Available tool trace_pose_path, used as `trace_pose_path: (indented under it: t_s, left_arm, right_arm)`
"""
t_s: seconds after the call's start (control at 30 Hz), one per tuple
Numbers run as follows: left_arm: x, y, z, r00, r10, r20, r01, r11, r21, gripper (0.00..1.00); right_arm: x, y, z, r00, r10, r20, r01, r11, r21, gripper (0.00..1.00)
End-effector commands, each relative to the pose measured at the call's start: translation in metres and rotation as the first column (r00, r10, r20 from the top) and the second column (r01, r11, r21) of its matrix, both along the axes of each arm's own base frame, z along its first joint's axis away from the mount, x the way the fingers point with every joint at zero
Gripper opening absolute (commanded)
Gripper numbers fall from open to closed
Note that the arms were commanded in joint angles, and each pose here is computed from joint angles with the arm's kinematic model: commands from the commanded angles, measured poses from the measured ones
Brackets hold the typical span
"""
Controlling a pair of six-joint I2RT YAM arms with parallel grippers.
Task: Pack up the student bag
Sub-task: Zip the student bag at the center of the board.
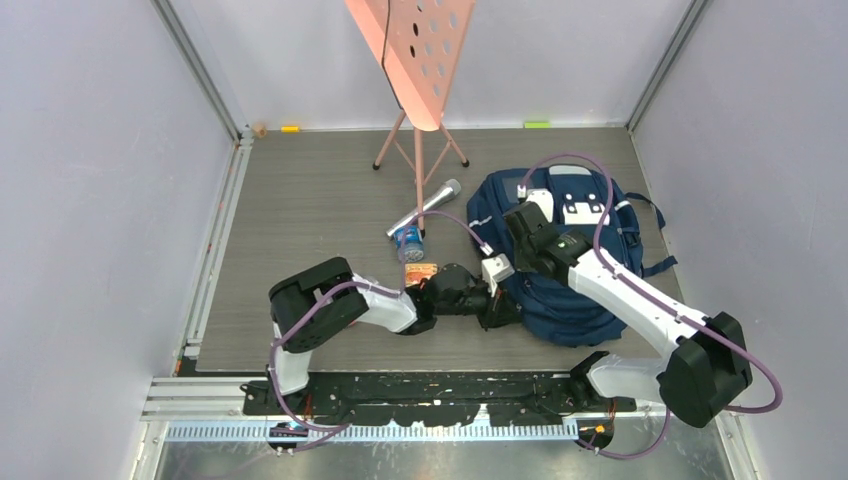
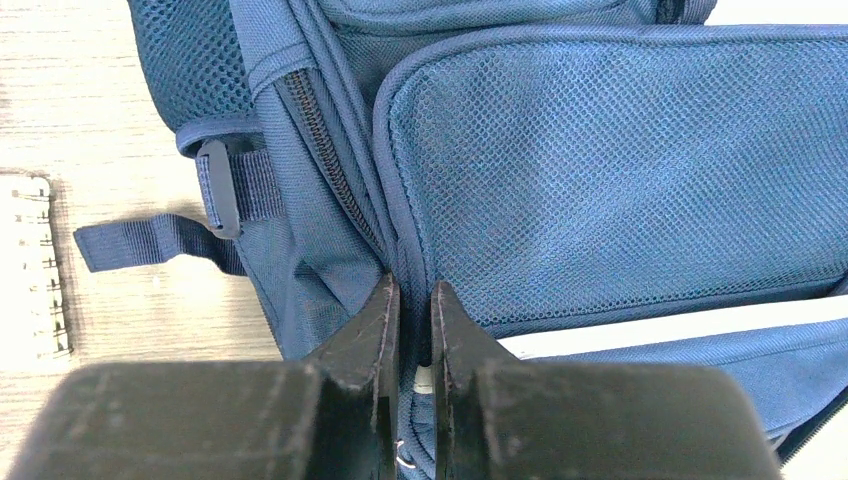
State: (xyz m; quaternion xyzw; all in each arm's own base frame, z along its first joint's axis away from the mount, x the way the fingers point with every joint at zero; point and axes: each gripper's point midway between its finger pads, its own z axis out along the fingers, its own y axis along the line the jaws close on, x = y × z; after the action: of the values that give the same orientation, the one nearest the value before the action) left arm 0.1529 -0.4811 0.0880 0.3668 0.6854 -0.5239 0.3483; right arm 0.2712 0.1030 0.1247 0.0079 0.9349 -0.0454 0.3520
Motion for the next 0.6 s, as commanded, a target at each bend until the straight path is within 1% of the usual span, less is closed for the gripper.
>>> trace_pose_path:
  t_s: [0.0,0.13,0.23,0.3,0.47,0.53,0.57]
  left_arm:
    - [-0.045,-0.032,0.064,0.988,-0.151,0.038,0.155,0.976,-0.152,0.00]
    - [-0.064,-0.045,0.068,0.981,-0.193,0.023,0.194,0.967,-0.166,0.00]
    - [-0.068,-0.050,0.067,0.980,-0.200,0.004,0.197,0.965,-0.172,0.00]
    - [-0.061,-0.046,0.063,0.988,-0.155,-0.005,0.152,0.974,-0.171,0.00]
    - [-0.037,-0.022,0.041,0.995,-0.065,-0.072,0.058,0.993,-0.099,0.00]
    - [-0.027,-0.010,0.032,0.995,-0.028,-0.100,0.020,0.997,-0.079,0.00]
    - [-0.020,-0.004,0.028,0.994,-0.003,-0.110,-0.004,0.998,-0.069,0.00]
  right_arm:
    - [0.041,0.003,0.018,0.978,-0.110,0.176,0.103,0.993,0.050,0.00]
    - [0.047,0.011,0.013,0.978,-0.104,0.179,0.095,0.994,0.057,0.01]
    - [0.052,0.018,0.010,0.979,-0.097,0.179,0.085,0.994,0.071,0.00]
    - [0.055,0.025,0.010,0.980,-0.088,0.179,0.074,0.994,0.084,0.00]
    - [0.057,0.031,0.017,0.985,-0.057,0.161,0.045,0.996,0.081,0.00]
    - [0.056,0.029,0.027,0.986,-0.055,0.156,0.045,0.997,0.068,0.05]
    - [0.054,0.027,0.033,0.987,-0.051,0.153,0.042,0.997,0.059,0.14]
